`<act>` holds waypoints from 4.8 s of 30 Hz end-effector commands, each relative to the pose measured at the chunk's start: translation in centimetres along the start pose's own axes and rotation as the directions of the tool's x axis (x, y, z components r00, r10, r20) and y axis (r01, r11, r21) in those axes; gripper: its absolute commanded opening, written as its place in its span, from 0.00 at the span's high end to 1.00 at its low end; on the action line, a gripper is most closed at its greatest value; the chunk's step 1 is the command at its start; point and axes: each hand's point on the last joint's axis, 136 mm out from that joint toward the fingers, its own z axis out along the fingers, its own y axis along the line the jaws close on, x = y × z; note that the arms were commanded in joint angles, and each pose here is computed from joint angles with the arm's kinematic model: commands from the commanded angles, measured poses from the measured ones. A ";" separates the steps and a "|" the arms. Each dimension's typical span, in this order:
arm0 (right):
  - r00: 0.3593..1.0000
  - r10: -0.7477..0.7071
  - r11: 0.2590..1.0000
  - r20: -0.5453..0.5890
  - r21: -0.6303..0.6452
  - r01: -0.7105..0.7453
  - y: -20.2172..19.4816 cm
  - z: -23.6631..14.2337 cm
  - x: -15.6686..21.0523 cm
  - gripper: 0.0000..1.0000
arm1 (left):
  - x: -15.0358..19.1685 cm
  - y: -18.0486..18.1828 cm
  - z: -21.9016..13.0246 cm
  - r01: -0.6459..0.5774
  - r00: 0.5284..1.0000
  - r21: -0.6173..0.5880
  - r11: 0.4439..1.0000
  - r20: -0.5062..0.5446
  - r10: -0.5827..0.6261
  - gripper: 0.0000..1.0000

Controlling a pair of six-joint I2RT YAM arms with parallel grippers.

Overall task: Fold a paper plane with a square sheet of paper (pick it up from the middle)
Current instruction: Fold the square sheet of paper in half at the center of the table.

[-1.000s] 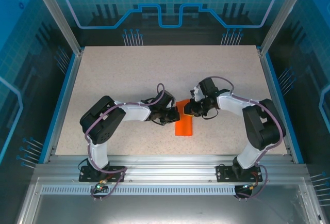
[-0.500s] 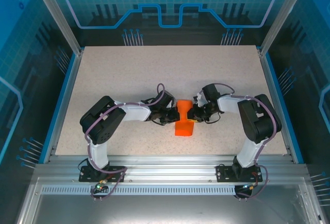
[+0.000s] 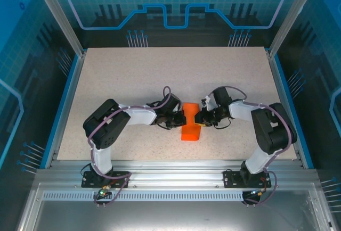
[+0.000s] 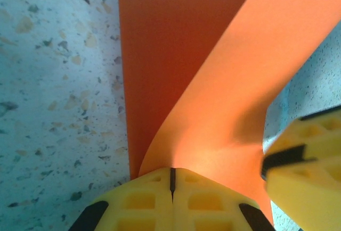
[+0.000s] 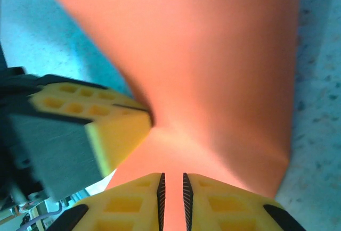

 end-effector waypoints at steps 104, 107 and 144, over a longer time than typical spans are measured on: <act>0.990 0.143 0.989 0.007 0.043 -0.143 -5.2 0.7 -0.8 0.83 | 3.2 2.7 1.4 -0.031 0.993 -0.133 0.991 -0.117 0.015 1.00; 0.993 0.115 0.993 0.036 0.031 -0.116 -3.8 -0.5 -1.7 0.83 | 3.2 2.9 1.4 -0.029 0.993 -0.138 0.990 -0.119 0.012 1.00; 0.990 0.133 0.990 0.055 0.034 -0.135 -4.4 -0.3 -7.8 0.82 | 3.2 2.9 1.6 -0.033 0.992 -0.141 0.989 -0.124 0.015 1.00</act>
